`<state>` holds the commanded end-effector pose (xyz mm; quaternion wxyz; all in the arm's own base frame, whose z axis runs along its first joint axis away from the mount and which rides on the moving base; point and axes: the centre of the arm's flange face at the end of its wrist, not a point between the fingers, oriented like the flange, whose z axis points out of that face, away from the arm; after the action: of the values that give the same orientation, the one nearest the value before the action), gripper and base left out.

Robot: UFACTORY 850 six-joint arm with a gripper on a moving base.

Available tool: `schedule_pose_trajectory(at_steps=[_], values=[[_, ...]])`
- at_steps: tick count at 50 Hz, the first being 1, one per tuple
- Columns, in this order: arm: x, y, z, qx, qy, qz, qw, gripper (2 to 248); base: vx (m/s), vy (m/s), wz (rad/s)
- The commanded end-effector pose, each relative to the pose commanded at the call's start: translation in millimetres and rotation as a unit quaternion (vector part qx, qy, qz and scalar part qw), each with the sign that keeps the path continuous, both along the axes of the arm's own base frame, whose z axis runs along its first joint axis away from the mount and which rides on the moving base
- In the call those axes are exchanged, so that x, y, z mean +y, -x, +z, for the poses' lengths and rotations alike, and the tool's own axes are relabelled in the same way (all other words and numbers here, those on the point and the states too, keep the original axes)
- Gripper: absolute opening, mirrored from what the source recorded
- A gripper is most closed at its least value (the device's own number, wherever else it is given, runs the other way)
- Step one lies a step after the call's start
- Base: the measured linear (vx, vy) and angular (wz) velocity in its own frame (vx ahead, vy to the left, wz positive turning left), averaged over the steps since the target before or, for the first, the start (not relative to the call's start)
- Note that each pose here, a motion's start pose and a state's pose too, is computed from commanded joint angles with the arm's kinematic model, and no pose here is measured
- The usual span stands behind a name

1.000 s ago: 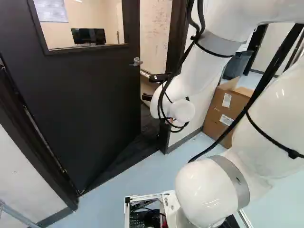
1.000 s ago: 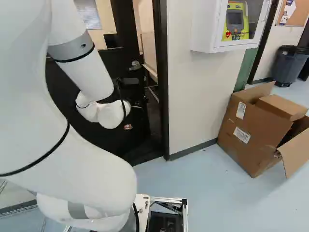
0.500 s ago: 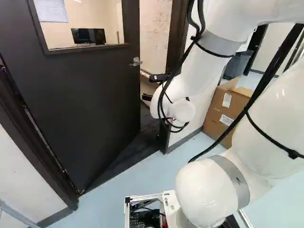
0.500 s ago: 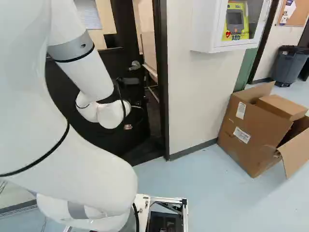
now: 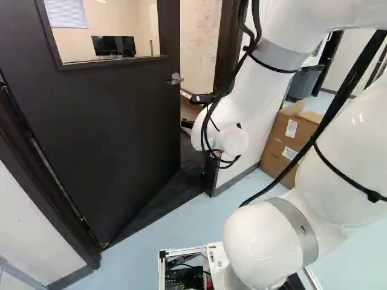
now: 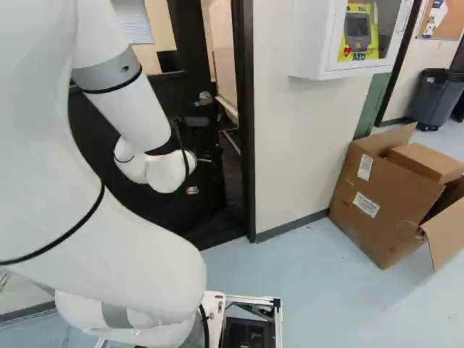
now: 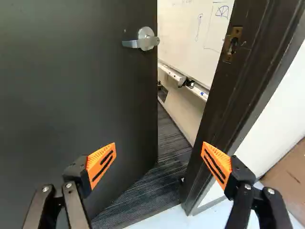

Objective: Open the door and move inside

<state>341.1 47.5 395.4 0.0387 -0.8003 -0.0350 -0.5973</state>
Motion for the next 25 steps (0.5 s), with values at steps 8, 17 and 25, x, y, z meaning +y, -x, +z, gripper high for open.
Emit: schedule_pose_trajectory(at_steps=[8, 17, 25], values=[[0.0, 0.0, 0.0, 0.0, 0.0, 0.0, 1.0, 247, 0.006, 0.004, 0.005], [0.0, 0.0, 0.0, 0.0, 0.0, 0.0, 1.0, 247, 0.034, 0.033, -0.012], [0.0, 0.0, 0.0, 0.0, 0.0, 0.0, 1.0, 247, 0.039, 0.047, -0.009]])
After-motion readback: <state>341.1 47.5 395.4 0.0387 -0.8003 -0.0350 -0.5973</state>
